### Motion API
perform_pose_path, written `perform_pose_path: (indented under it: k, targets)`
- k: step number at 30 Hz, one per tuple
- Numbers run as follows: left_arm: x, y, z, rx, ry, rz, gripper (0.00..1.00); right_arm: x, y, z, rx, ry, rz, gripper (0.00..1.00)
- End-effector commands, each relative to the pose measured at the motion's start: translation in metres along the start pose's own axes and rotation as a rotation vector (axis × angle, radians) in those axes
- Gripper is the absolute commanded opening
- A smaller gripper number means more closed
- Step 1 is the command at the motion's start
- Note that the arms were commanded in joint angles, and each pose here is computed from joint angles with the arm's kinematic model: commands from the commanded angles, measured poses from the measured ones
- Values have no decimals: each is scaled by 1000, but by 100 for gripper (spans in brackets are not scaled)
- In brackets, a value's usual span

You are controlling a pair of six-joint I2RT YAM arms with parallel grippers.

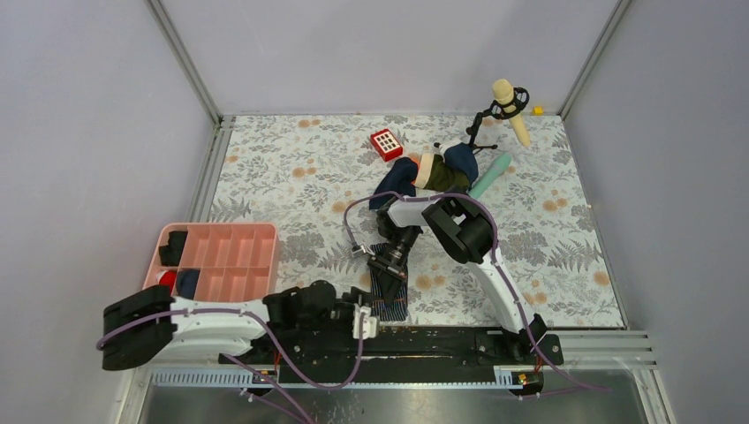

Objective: Roll the underwear
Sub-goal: Roll the underwear to the center of the board.

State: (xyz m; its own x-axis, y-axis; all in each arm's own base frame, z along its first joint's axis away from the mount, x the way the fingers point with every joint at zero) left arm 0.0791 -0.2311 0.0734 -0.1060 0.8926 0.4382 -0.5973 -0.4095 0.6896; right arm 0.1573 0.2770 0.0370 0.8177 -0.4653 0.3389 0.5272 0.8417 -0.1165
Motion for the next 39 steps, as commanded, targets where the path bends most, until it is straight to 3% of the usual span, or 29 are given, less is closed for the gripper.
perform_pose_path:
  k: [1,5,8,17,22,33,37,39]
  targets:
    - [11,30,9,-42,32,-175,48,0,10,-22,80,-62,-30,0]
    - [5,17,-13,22,-111,-106,39,0,10,-22,74,-59,-31,0]
    - [0,3,-13,22,-94,-17,37,0,10,-21,78,-55,-33,0]
    - [-8,-13,-11,27,-71,90,43,-1,8,-20,86,-51,-35,0]
    - [-16,-20,-20,9,-140,138,39,0,8,-20,81,-45,-41,0]
    - [-21,-26,-35,-52,-271,175,0,2,10,-21,62,-37,-51,0]
    - [-20,-22,-38,-62,-324,154,0,7,11,-13,60,-37,-74,19]
    - [-20,-19,-39,-58,-350,147,0,18,11,5,91,-39,-115,42]
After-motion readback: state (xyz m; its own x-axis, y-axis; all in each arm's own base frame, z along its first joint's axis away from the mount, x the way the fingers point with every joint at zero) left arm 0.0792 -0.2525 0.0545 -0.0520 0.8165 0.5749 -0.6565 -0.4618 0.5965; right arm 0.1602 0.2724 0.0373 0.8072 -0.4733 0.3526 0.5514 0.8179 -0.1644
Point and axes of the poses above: each gripper's point midway between its finger pads, its own x axis back along the fingers, its own z axis along the line the jaws close on, y = z × x, the point moved 6 cm from there along x, back along the fingers, and after that the axes turned 13 degrees about -x, right-handed, at the moved point
